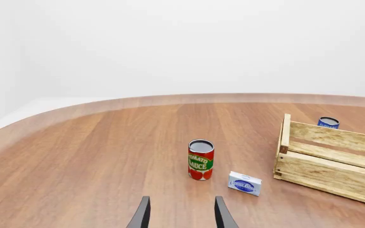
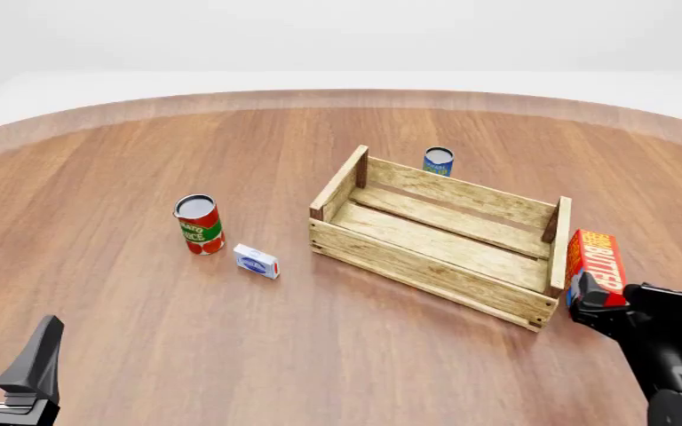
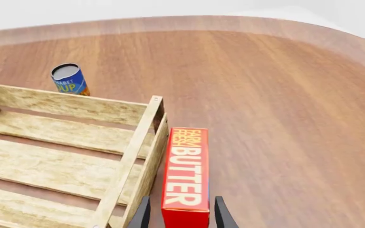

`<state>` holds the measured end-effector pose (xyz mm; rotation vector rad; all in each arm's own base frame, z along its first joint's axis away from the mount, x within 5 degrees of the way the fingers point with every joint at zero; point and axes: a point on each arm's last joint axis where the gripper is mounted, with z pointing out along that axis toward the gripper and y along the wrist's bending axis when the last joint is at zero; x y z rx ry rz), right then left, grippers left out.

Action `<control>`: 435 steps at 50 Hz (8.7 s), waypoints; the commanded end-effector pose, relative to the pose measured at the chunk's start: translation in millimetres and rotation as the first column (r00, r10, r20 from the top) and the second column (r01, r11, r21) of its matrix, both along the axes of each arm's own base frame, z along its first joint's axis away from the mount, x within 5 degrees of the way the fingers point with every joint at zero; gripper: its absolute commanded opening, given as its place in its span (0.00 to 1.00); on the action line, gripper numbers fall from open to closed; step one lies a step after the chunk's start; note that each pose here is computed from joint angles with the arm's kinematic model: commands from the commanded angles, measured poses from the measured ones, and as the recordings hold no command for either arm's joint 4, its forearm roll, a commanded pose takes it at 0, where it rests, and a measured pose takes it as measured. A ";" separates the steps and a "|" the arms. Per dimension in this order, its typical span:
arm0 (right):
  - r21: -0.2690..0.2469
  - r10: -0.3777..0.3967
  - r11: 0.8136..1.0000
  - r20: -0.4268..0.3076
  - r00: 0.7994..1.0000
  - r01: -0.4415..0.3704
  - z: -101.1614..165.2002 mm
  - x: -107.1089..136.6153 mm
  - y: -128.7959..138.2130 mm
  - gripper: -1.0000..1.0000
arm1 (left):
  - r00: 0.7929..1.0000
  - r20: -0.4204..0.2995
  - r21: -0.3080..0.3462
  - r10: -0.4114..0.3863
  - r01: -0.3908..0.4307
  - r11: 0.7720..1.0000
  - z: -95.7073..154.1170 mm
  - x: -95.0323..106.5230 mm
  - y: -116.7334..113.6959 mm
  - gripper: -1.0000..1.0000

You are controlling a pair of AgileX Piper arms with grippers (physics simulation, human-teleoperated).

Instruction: Pick up the butter and put it in the tray.

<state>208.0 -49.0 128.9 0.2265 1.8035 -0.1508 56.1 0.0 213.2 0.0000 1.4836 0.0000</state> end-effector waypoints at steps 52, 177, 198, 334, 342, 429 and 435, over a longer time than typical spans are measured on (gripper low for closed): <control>0.043 -0.009 0.999 -0.075 0.997 0.012 -25.1 16.2 -4.5 1.00 | 1.000 0.000 0.000 0.000 0.000 1.000 0.0 0.0 0.0 1.00; 0.039 -0.014 0.999 -0.030 0.999 0.015 -1.0 -27.9 5.5 0.00 | 1.000 0.000 0.000 0.000 0.000 1.000 0.0 0.0 0.0 1.00; 0.030 -0.009 1.000 0.009 1.000 0.009 16.2 -46.4 10.7 0.00 | 1.000 0.000 0.000 0.000 0.000 1.000 0.0 0.0 0.0 1.00; -0.055 0.314 0.949 0.064 0.947 -0.311 145.2 -15.4 64.2 0.00 | 1.000 0.000 0.000 0.000 0.000 1.000 0.0 0.0 0.0 1.00; -0.061 0.332 0.943 0.061 0.941 -0.328 149.8 -6.5 68.4 0.00 | 1.000 0.000 0.000 0.000 0.000 1.000 0.0 0.0 0.0 1.00; 0.023 0.465 0.885 -0.059 0.883 -0.465 128.9 73.1 122.4 0.00 | 1.000 0.000 0.000 0.000 0.000 1.000 0.0 0.0 0.0 1.00; 0.028 0.467 0.884 -0.074 0.881 -0.467 123.1 78.8 124.8 0.00 | 1.000 0.000 0.000 0.000 0.000 1.000 0.0 0.0 0.0 1.00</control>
